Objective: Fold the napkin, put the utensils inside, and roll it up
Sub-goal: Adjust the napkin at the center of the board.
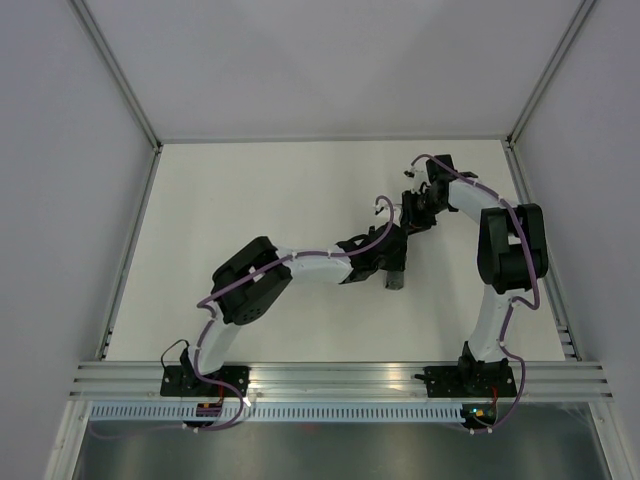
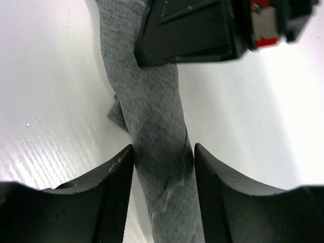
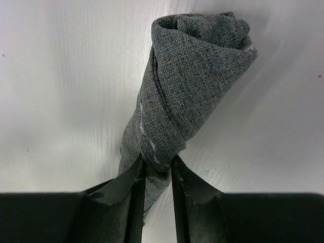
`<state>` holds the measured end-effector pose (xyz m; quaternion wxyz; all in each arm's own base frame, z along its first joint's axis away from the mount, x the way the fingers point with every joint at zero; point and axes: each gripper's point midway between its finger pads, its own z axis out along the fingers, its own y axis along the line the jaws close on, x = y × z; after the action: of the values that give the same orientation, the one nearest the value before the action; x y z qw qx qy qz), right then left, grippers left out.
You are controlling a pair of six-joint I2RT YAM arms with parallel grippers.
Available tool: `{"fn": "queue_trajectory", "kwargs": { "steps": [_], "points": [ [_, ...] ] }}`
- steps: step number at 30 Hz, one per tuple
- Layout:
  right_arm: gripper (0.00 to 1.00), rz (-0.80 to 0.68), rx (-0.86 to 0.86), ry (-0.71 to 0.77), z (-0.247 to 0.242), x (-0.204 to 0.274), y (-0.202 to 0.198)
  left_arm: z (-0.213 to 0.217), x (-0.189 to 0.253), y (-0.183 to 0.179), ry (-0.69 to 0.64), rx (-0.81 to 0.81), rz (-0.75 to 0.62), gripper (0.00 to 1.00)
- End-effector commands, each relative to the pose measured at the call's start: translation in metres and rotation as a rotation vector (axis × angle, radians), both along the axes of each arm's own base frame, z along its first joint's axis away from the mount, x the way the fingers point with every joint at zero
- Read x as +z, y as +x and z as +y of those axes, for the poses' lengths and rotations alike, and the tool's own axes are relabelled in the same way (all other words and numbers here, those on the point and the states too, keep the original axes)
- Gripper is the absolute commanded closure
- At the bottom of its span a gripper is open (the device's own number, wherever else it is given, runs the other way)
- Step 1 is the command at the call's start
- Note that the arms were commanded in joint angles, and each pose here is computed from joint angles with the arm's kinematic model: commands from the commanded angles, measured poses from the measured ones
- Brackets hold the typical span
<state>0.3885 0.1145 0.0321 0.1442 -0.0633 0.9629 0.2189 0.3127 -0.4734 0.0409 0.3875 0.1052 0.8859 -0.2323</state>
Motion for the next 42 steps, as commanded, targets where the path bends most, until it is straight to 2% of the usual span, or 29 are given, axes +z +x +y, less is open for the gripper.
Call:
{"fn": "queue_trajectory", "kwargs": {
  "steps": [1, 9, 21, 28, 42],
  "points": [
    [0.71, -0.076, -0.023, -0.177, -0.024, -0.015, 0.025, -0.012, 0.063, -0.008, -0.107, -0.073, -0.079, 0.44],
    [0.71, -0.141, -0.006, -0.307, -0.035, -0.013, 0.042, 0.016, 0.106, -0.008, -0.141, -0.037, -0.144, 0.44],
    [0.71, -0.186, 0.036, -0.455, -0.044, -0.016, 0.063, 0.101, 0.15, -0.01, -0.175, 0.074, -0.214, 0.43],
    [0.7, -0.192, 0.028, -0.518, -0.051, -0.021, 0.076, 0.125, 0.154, -0.015, -0.172, 0.094, -0.221, 0.42],
    [0.66, -0.154, 0.04, -0.509, -0.042, -0.034, 0.08, 0.138, 0.148, -0.02, -0.161, 0.091, -0.209, 0.42]
  ]
}}
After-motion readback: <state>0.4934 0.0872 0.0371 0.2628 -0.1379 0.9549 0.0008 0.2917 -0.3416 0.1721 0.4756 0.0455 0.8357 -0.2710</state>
